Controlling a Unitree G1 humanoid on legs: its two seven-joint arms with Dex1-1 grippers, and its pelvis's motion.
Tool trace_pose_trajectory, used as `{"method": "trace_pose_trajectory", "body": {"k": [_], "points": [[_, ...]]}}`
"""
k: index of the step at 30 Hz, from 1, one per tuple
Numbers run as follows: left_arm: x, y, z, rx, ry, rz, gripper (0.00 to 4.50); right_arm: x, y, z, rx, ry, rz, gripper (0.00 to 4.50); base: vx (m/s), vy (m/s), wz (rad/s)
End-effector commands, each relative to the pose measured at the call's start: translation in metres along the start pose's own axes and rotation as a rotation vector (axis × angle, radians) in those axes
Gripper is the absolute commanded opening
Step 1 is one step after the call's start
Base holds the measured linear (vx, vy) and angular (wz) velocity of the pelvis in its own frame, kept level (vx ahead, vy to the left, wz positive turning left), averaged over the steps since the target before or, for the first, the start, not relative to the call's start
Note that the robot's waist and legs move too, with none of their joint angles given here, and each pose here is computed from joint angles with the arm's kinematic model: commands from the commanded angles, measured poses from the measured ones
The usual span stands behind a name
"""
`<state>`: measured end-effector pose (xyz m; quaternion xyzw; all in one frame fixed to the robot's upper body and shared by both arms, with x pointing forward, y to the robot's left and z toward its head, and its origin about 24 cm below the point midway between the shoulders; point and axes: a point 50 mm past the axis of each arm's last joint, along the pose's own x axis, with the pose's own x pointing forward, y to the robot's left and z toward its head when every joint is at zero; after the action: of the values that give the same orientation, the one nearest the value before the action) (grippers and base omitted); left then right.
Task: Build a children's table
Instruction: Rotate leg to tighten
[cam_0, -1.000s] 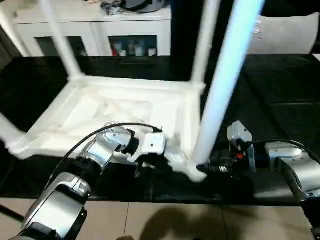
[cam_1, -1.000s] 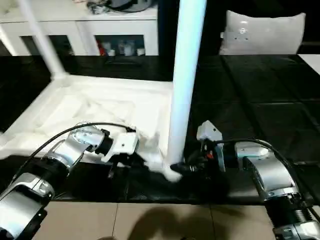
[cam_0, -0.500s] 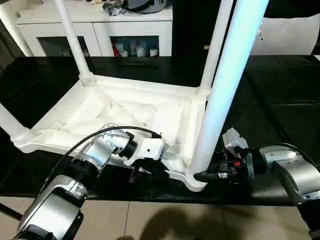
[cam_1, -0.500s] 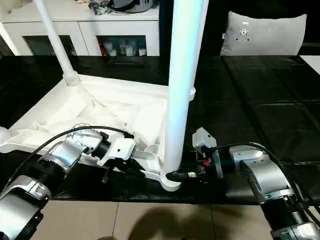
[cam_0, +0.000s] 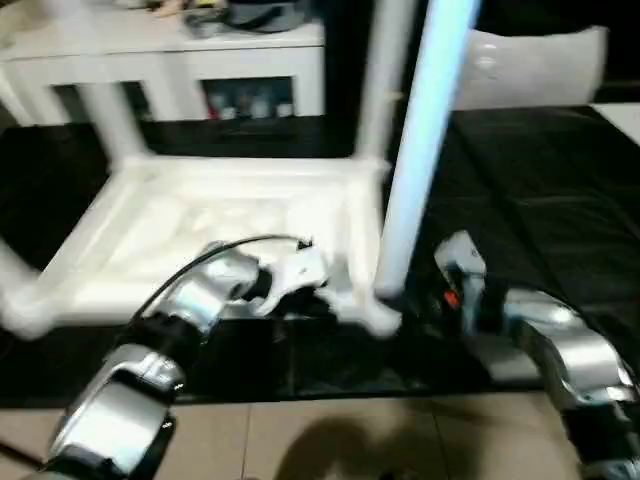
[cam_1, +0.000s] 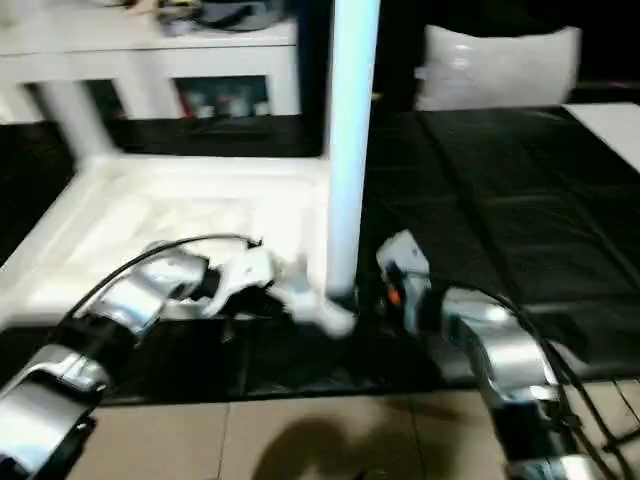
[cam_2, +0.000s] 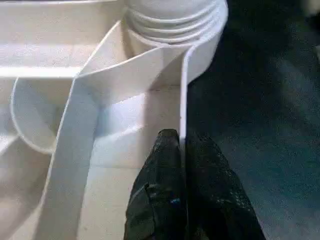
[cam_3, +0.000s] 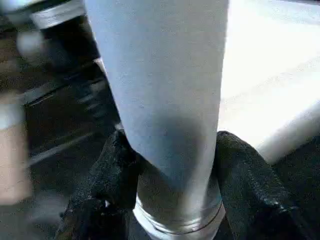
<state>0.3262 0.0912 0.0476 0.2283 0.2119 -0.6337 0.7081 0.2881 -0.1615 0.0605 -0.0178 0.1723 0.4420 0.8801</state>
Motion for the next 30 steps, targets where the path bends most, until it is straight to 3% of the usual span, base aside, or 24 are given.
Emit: {"method": "trace_pose_trajectory", "body": {"k": [1, 2, 6, 7, 9, 10, 14, 16, 20, 22, 27, 30], "points": [[0.023, -0.005, 0.021, -0.005, -0.045, 0.016, 0.00, 0.023, 0.006, -0.004, 0.076, 0.024, -0.098, 1.98, 0.000, 0.000, 0.00], [0.029, -0.004, 0.026, -0.032, -0.055, 0.063, 0.00, 0.033, 0.006, -0.003, 0.095, 0.023, -0.195, 1.97, 0.000, 0.000, 0.00], [0.037, -0.003, 0.033, -0.070, -0.075, 0.129, 0.00, 0.048, 0.006, -0.001, 0.112, 0.025, -0.290, 1.97, 0.000, 0.000, 0.00], [0.040, -0.001, 0.036, -0.071, -0.081, 0.162, 0.00, 0.055, 0.009, 0.004, 0.105, -0.022, -0.277, 1.97, 0.000, 0.000, 0.00], [0.040, 0.000, 0.038, -0.071, -0.084, 0.177, 0.00, 0.056, 0.010, 0.007, 0.094, -0.041, -0.270, 2.64, 0.000, 0.000, 0.00], [0.040, 0.000, 0.038, -0.071, -0.084, 0.177, 0.00, 0.056, 0.010, 0.008, 0.093, -0.042, -0.270, 2.64, 0.000, 0.000, 0.00], [0.032, 0.003, 0.031, -0.051, -0.062, 0.187, 0.00, 0.043, 0.007, 0.007, 0.043, -0.048, -0.231, 3.05, 0.000, 0.000, 0.00], [0.030, 0.003, 0.029, -0.046, -0.059, 0.186, 0.00, 0.040, 0.006, 0.006, 0.037, -0.049, -0.226, 3.05, 0.000, 0.000, 0.00], [0.017, 0.003, 0.013, 0.018, -0.007, 0.127, 0.00, 0.011, -0.004, 0.004, -0.043, -0.047, -0.106, 3.47, 0.000, 0.000, 0.00], [0.015, 0.003, 0.011, 0.034, -0.001, 0.116, 0.00, 0.007, -0.006, 0.005, -0.052, -0.046, -0.093, 3.68, 0.000, 0.000, 0.00], [0.007, 0.000, 0.003, 0.078, 0.027, 0.032, 0.00, -0.010, -0.013, 0.006, -0.105, -0.009, -0.043, 4.06, 0.000, 0.000, 0.00], [-0.001, -0.007, -0.001, 0.171, 0.036, -0.098, 0.00, -0.024, -0.016, 0.011, -0.179, 0.024, 0.066, 4.06, 0.000, 0.000, 0.00]]}}
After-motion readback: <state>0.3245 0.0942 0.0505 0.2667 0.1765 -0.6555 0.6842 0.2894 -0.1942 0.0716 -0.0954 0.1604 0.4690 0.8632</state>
